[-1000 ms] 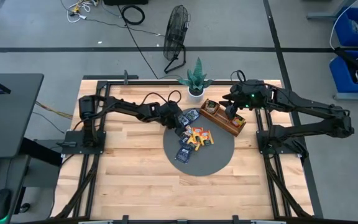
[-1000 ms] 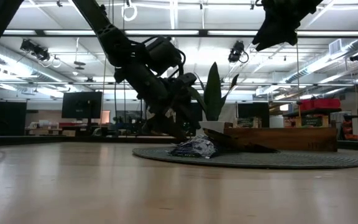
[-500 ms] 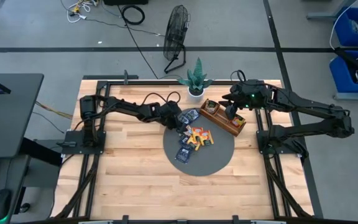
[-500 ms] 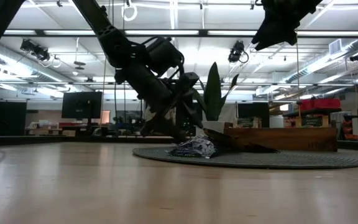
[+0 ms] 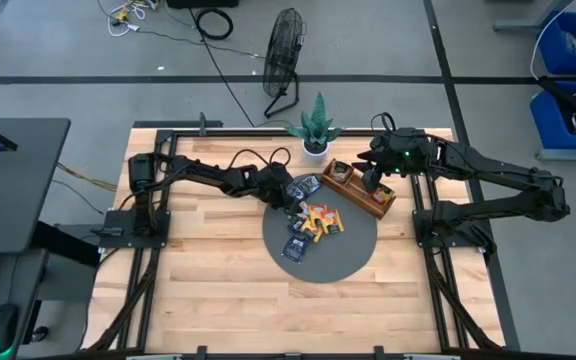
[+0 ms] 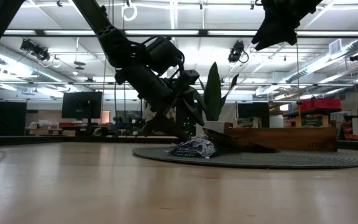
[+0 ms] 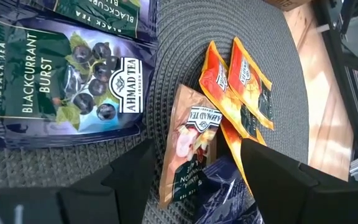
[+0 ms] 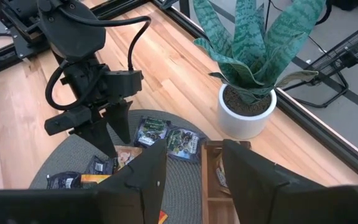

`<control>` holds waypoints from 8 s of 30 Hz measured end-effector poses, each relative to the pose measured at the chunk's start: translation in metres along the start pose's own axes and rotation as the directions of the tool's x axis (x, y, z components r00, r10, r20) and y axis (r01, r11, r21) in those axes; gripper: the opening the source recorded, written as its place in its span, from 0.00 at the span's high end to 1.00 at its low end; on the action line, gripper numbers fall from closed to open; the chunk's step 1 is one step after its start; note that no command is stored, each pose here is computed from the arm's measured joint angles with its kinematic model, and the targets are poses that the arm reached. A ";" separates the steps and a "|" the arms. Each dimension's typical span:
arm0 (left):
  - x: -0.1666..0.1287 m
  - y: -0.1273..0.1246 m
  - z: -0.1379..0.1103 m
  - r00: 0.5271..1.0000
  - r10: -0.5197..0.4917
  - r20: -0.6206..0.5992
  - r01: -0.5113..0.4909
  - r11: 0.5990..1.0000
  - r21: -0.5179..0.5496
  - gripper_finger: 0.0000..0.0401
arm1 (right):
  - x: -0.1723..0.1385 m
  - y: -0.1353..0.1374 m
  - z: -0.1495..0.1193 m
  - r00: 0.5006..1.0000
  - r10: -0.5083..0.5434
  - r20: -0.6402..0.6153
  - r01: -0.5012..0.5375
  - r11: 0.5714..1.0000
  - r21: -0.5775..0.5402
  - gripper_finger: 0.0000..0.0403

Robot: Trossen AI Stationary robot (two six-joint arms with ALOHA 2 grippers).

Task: Pick & Place Tea
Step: Put the brown tea tag into the wooden organizer

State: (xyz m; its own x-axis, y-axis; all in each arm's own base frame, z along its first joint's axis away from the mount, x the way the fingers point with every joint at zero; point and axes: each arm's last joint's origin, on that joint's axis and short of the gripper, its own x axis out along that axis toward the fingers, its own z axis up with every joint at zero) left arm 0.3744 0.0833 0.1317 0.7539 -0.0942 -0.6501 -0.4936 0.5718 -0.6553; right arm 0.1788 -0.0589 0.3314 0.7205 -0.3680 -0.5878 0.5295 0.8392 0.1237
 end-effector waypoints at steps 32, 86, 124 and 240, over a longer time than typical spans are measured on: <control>0.013 0.001 -0.004 0.999 -0.028 0.016 0.028 0.999 -0.036 0.65 | 0.000 0.000 0.001 1.000 0.001 0.007 -0.001 1.000 0.001 0.59; -0.201 -0.125 0.059 0.327 -0.498 0.803 0.031 0.855 0.517 1.00 | 0.018 0.035 0.061 0.757 0.415 0.505 -0.540 0.832 0.127 0.59; -0.207 -0.130 0.057 0.265 -0.539 0.800 0.031 0.834 0.552 1.00 | 0.064 0.057 0.085 0.515 0.362 0.777 -0.669 0.737 0.100 0.89; -0.192 -0.105 0.014 0.870 -0.257 0.420 -0.124 0.712 0.691 0.97 | 0.061 0.081 0.114 0.883 0.447 -0.143 -0.458 0.888 -0.051 0.55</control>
State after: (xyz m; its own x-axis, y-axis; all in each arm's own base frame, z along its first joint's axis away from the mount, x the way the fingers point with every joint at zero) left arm 0.2879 0.0522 0.3306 0.9651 0.1135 -0.2361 -0.1449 0.9821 -0.1200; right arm 0.3165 -0.0589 0.3972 0.8089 0.1077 -0.5780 0.1174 0.9337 0.3383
